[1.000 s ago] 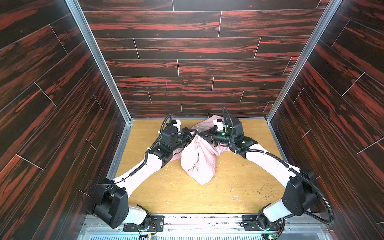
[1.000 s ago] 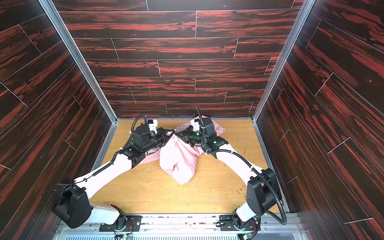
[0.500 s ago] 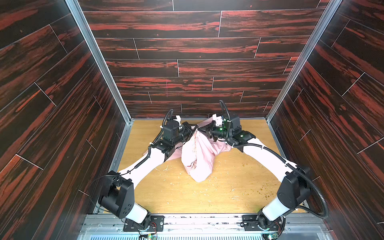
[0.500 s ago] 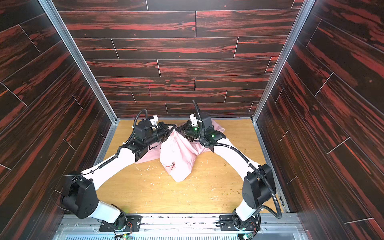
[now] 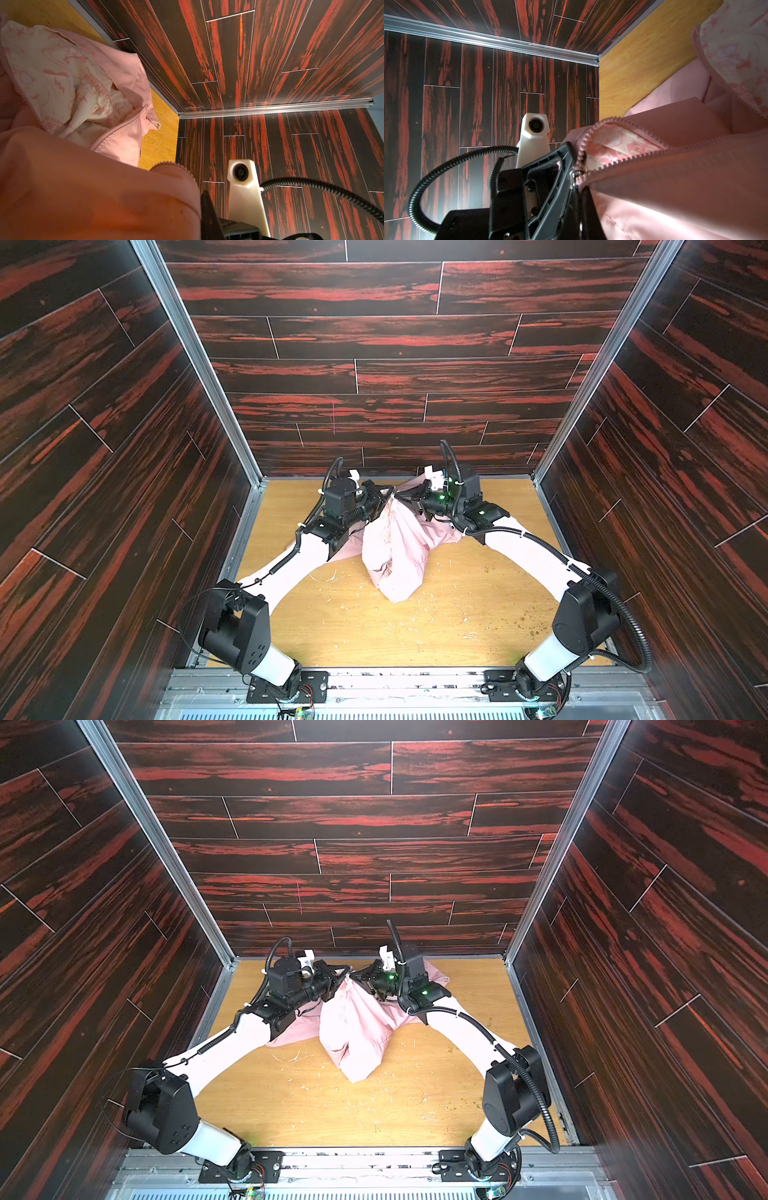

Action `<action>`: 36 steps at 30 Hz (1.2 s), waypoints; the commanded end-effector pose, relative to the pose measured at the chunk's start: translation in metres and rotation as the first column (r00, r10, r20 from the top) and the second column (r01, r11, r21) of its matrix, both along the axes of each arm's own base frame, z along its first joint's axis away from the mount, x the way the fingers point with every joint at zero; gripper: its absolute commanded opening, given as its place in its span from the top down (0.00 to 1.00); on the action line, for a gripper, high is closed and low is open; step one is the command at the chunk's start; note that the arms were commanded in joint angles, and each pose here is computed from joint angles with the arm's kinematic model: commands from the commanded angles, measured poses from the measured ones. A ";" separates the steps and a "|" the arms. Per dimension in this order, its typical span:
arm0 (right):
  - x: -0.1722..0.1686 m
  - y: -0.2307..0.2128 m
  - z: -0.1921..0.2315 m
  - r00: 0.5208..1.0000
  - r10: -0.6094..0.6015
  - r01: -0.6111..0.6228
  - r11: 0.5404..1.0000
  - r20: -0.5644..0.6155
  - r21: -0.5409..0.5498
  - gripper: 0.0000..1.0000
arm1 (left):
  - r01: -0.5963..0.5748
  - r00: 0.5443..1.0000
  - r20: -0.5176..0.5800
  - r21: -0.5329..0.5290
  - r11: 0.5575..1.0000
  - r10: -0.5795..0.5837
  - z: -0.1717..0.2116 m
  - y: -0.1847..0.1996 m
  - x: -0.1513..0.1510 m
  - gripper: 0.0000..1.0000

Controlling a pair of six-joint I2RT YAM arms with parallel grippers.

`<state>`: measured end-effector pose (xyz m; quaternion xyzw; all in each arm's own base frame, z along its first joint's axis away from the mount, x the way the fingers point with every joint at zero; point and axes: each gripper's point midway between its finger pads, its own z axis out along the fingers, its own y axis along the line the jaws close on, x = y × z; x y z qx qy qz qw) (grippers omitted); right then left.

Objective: Zip up the jacket

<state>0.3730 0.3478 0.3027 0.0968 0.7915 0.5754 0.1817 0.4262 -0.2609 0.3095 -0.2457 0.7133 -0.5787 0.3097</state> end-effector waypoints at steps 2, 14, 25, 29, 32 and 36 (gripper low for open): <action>-0.082 0.032 -0.035 0.924 0.316 -0.318 0.948 -0.215 0.026 1.00 | -0.033 0.966 0.247 -0.190 0.981 0.080 0.089 0.012 0.004 1.00; -0.084 0.023 -0.037 0.935 0.299 -0.312 0.949 -0.189 -0.042 1.00 | -0.015 0.979 0.183 -0.378 0.926 0.090 0.090 0.012 0.017 1.00; -0.075 -0.006 -0.042 0.961 0.213 -0.218 0.976 -0.178 -0.006 1.00 | 0.035 0.976 0.206 -0.442 0.897 0.063 0.120 0.016 0.000 1.00; -0.078 -0.002 -0.038 0.959 0.230 -0.229 0.973 -0.164 0.024 1.00 | 0.029 0.975 0.210 -0.440 0.897 0.071 0.119 0.018 -0.003 1.00; -0.083 0.004 -0.033 0.955 0.259 -0.257 0.966 -0.144 0.031 1.00 | 0.026 0.975 0.209 -0.434 0.901 0.072 0.117 0.018 -0.002 1.00; -0.088 0.014 -0.022 0.947 0.303 -0.301 0.953 -0.107 0.033 1.00 | 0.024 0.975 0.209 -0.423 0.906 0.071 0.115 0.017 0.000 1.00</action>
